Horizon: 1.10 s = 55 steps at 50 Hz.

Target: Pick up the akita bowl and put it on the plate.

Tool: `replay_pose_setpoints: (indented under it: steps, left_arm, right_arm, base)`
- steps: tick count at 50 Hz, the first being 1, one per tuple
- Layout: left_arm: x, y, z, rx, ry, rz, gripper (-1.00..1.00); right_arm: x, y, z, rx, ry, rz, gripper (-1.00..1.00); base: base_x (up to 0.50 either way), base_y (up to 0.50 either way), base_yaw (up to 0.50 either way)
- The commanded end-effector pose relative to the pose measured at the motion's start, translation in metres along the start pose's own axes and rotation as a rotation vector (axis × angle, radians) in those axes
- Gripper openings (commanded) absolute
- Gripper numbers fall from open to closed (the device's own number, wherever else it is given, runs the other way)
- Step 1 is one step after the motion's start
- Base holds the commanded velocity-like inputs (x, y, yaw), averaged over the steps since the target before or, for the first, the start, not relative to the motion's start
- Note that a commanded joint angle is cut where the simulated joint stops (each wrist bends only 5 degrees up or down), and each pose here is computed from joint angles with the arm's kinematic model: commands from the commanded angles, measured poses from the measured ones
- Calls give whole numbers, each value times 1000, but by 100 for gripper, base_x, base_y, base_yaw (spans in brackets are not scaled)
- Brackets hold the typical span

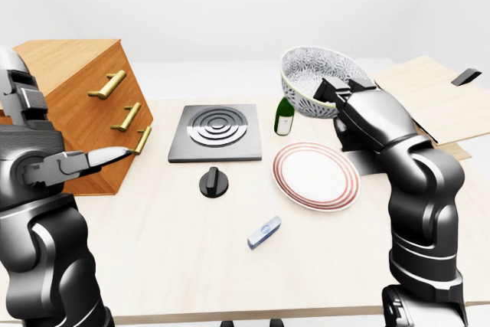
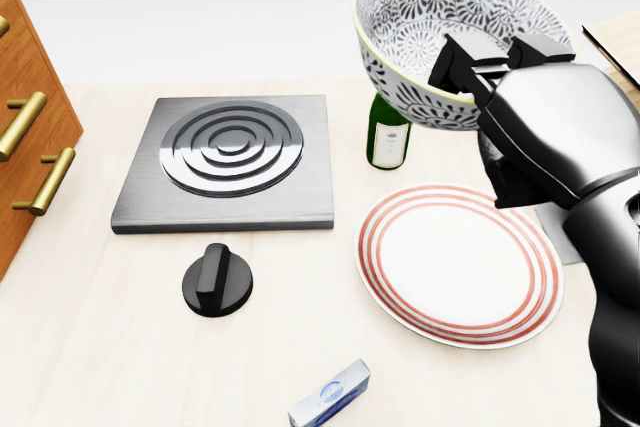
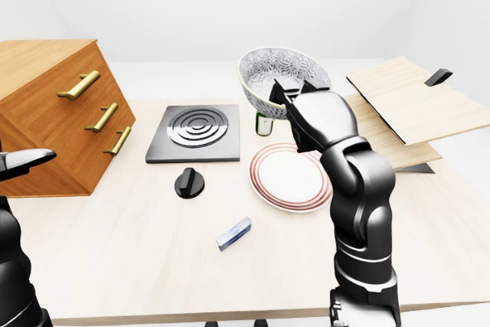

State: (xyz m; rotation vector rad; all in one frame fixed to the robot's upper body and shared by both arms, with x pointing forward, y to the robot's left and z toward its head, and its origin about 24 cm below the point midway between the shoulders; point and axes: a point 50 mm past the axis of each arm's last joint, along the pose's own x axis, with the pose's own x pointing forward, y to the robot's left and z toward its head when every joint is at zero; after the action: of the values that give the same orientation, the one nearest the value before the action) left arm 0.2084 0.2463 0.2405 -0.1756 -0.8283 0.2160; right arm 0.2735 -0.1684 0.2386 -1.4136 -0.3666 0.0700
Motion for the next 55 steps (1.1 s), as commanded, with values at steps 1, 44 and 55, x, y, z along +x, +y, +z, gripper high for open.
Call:
replay_pose_setpoints:
  steps: [1,44,55]
  left_arm:
    - [0,0,1,-1,-4,3,100]
    - [1,1,-1,17,-1,13,100]
    - [1,1,-1,17,-1,13,100]
  right_arm:
    - [-7,-3,-22,-34,71,12,-100]
    - [-10,18,-60,14,156,143,-100]
    - [-10,18,-60,14,156,142,-100]
  base:
    - [0,0,0]
    - [0,0,0]
    - [0,0,0]
